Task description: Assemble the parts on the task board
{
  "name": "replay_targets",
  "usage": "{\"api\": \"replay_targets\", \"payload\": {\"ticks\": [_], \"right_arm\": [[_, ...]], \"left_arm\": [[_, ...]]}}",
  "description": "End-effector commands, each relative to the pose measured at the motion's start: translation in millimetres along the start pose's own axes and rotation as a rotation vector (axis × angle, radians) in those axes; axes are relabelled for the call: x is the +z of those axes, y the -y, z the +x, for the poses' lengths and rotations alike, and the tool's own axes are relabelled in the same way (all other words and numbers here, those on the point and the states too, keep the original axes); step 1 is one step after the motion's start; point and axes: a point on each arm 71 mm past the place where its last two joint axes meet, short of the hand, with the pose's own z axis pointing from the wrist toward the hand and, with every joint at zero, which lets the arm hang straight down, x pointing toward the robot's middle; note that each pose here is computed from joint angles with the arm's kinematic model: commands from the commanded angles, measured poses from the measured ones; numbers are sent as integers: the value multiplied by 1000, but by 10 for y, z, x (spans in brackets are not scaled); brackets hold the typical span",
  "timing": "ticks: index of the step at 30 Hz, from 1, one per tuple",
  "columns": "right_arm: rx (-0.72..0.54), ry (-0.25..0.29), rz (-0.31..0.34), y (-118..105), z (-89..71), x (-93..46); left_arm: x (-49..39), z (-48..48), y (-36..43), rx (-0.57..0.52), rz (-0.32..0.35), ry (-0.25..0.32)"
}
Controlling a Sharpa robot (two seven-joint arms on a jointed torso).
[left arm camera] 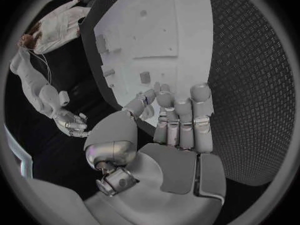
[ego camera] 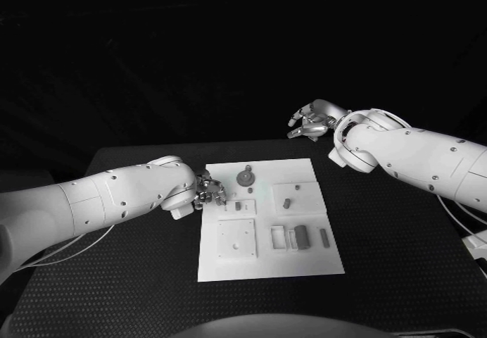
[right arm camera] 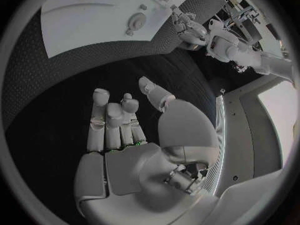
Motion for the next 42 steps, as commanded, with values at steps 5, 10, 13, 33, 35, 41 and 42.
{"api": "replay_targets", "payload": {"ticks": [5, 10, 13, 33, 35, 41, 42], "right_arm": [[-2, -14, -14, -25, 17, 4], [-2, -14, -14, -22, 16, 4], [-2, -13, -14, -23, 16, 3], [-2, -14, -15, -22, 15, -1], [-2, -14, -15, -22, 15, -2], [-2, -14, -14, -13, 11, -5], [-2, -14, -14, -12, 11, -5]], "left_arm": [[4, 5, 50, 8, 4, 1], [6, 8, 66, 32, 7, 4], [8, 11, 71, 43, 7, 6], [53, 91, 70, 88, 4, 8], [55, 101, 68, 89, 3, 4], [54, 118, 59, 93, 3, 1], [54, 117, 57, 93, 2, 2]]}}
